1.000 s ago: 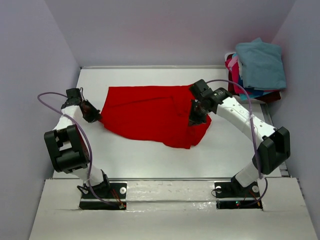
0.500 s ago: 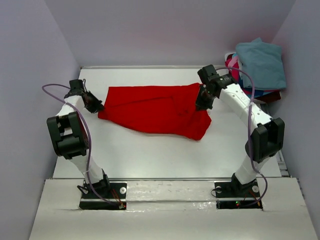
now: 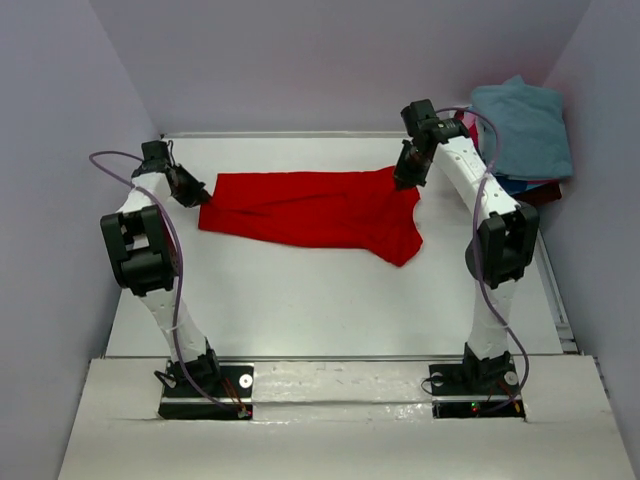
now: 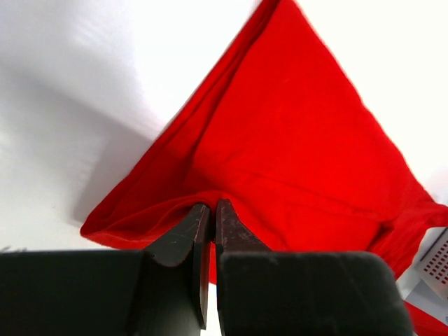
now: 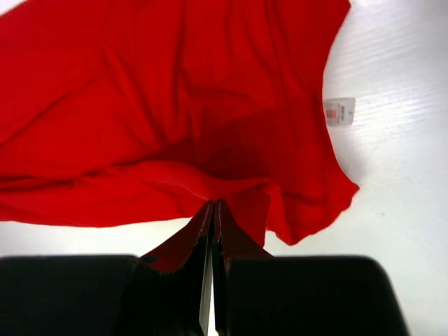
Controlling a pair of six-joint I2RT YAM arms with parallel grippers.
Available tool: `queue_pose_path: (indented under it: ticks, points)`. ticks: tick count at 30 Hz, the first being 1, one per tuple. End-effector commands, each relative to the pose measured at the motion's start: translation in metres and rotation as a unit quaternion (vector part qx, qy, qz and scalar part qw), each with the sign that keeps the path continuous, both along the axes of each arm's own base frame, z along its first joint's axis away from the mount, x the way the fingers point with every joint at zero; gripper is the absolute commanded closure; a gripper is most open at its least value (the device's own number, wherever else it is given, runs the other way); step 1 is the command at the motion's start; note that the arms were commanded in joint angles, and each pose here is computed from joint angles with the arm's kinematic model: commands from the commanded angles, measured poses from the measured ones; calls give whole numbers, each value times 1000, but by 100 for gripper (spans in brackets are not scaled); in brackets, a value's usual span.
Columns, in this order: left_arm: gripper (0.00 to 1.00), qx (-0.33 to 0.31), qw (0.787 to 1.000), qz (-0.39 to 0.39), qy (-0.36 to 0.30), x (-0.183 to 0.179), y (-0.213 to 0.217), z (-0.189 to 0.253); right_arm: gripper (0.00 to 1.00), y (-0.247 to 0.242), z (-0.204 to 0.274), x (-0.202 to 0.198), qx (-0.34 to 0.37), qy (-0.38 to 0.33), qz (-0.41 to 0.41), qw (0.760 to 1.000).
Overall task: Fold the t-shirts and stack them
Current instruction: Fold the tshirt
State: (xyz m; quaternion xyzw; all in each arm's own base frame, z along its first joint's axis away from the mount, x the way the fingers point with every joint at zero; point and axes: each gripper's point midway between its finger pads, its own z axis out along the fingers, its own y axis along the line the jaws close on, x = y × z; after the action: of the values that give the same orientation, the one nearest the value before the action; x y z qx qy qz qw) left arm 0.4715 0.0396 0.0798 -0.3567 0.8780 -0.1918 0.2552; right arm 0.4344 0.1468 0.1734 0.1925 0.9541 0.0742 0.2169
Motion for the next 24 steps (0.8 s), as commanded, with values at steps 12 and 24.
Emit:
queue_pose_path:
  ticks: [12, 24]
  points:
    - [94, -5, 998, -24, -54, 56, -13, 46, 93, -25, 14, 58, 13, -33, -24, 999]
    - [94, 12, 999, -22, -29, 53, -11, 29, 93, -38, 4, 94, 28, -62, -29, 997]
